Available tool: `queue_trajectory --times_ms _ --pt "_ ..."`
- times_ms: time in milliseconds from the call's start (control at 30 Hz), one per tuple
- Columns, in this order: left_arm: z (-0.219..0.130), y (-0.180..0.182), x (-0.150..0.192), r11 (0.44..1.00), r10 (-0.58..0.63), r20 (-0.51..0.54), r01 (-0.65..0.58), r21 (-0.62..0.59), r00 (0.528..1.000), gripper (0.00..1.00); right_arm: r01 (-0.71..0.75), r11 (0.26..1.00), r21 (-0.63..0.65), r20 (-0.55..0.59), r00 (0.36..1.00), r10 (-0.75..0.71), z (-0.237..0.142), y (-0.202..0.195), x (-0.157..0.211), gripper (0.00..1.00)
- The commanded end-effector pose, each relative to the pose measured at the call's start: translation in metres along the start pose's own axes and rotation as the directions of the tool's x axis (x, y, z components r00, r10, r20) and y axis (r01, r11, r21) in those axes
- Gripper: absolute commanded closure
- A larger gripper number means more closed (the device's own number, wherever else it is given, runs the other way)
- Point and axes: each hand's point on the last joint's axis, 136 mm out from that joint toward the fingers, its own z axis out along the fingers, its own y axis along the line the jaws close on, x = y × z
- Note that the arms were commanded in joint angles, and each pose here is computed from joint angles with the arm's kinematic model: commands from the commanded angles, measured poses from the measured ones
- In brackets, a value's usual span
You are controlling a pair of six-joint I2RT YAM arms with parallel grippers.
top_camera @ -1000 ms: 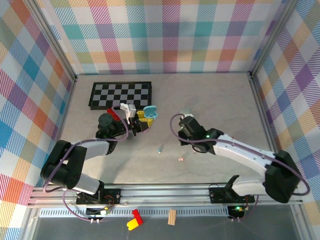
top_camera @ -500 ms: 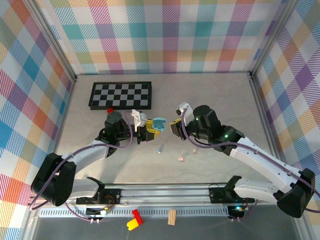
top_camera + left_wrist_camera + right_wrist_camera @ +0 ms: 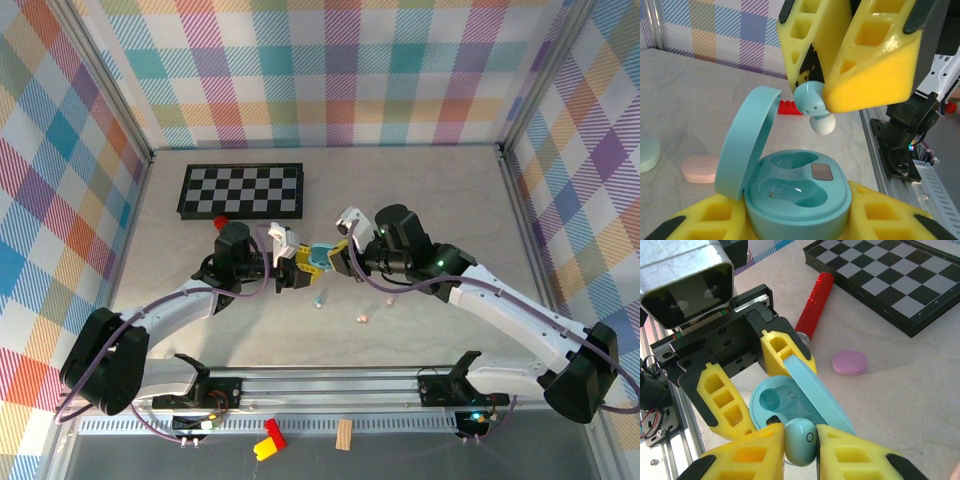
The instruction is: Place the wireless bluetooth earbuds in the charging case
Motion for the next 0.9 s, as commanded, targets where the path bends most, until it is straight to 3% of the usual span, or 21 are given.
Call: queue_trajectory --times_ms 0,733,800,867 --pt "0.001 -0.012 -0.018 0.997 0.06 0.033 -0.061 0.043 0.998 0.7 0.035 0.999 -0.018 0.023 0.999 -0.035 -0.001 0.004 -0.011 0.79" --pt "0.003 -0.008 -0.031 0.998 0.057 0.083 -0.06 0.037 0.995 0.7 0.024 1.0 0.001 -0.033 0.999 -0.024 0.014 -0.004 0.008 0.79" --pt "0.004 -0.007 -0.031 0.997 0.058 0.084 -0.061 0.037 0.995 0.7 0.023 1.0 0.006 -0.031 0.999 -0.023 0.014 -0.005 0.007 0.78" --pt "0.004 -0.007 -0.032 0.997 0.059 0.086 -0.062 0.036 0.995 0.7 0.013 1.0 0.018 -0.022 1.0 -0.013 0.012 -0.006 0.004 0.71"
